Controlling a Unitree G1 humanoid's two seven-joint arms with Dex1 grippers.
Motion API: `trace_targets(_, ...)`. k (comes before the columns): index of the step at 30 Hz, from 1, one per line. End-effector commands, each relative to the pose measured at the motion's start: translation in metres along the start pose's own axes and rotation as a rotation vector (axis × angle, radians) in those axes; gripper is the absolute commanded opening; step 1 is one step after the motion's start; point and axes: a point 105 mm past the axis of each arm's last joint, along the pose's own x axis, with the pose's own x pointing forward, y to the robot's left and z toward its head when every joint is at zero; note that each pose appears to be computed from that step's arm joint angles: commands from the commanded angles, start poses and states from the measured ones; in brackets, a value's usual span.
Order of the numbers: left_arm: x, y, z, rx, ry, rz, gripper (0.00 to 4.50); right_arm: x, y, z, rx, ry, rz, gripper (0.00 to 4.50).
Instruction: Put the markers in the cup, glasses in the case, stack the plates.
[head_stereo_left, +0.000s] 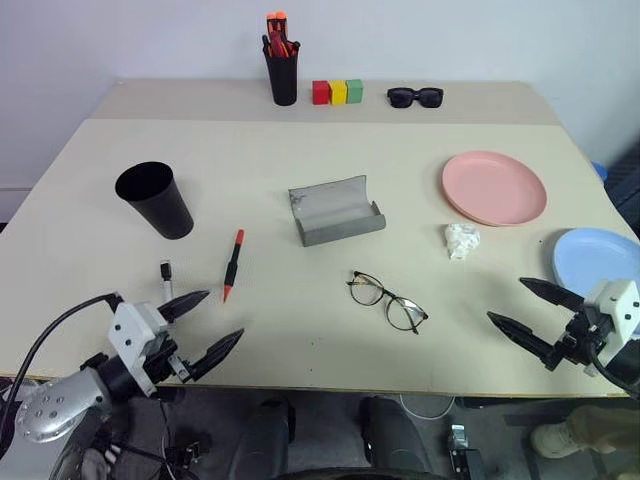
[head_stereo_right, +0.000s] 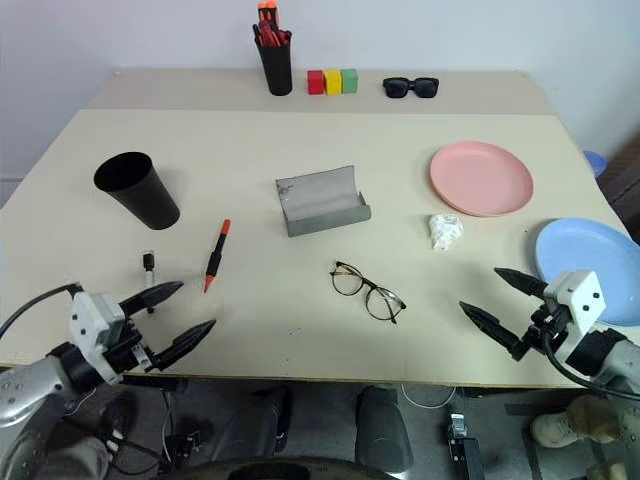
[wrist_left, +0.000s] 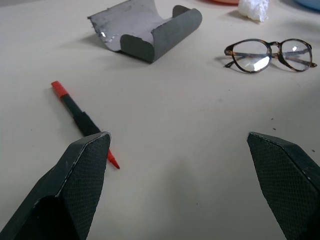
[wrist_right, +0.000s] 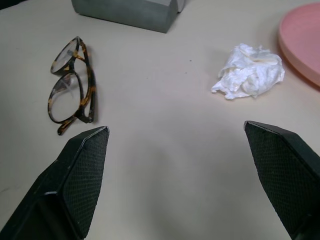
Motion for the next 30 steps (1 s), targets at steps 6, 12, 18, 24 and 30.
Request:
trace_targets(6,-0.004,0.017,-0.003,0.064,-0.027,0.002,4.50,-0.001,-0.001,-0.001,-0.009,-0.052,-0.012,4.42)
trace_targets(12,-0.015,0.020,-0.011,0.080,-0.017,0.007,4.50,0.000,-0.006,-0.009,-0.005,-0.066,-0.006,4.42)
trace_targets(18,-0.016,0.020,-0.011,0.053,-0.040,0.040,4.50,0.007,0.000,-0.007,-0.023,-0.084,0.029,4.42)
trace_targets(24,-0.012,0.013,-0.011,0.058,-0.035,0.017,4.50,0.011,0.002,-0.003,-0.038,-0.094,0.056,4.42)
trace_targets(30,-0.012,0.011,-0.011,0.057,-0.034,0.028,4.50,0.014,-0.002,-0.004,-0.048,-0.099,0.066,4.42)
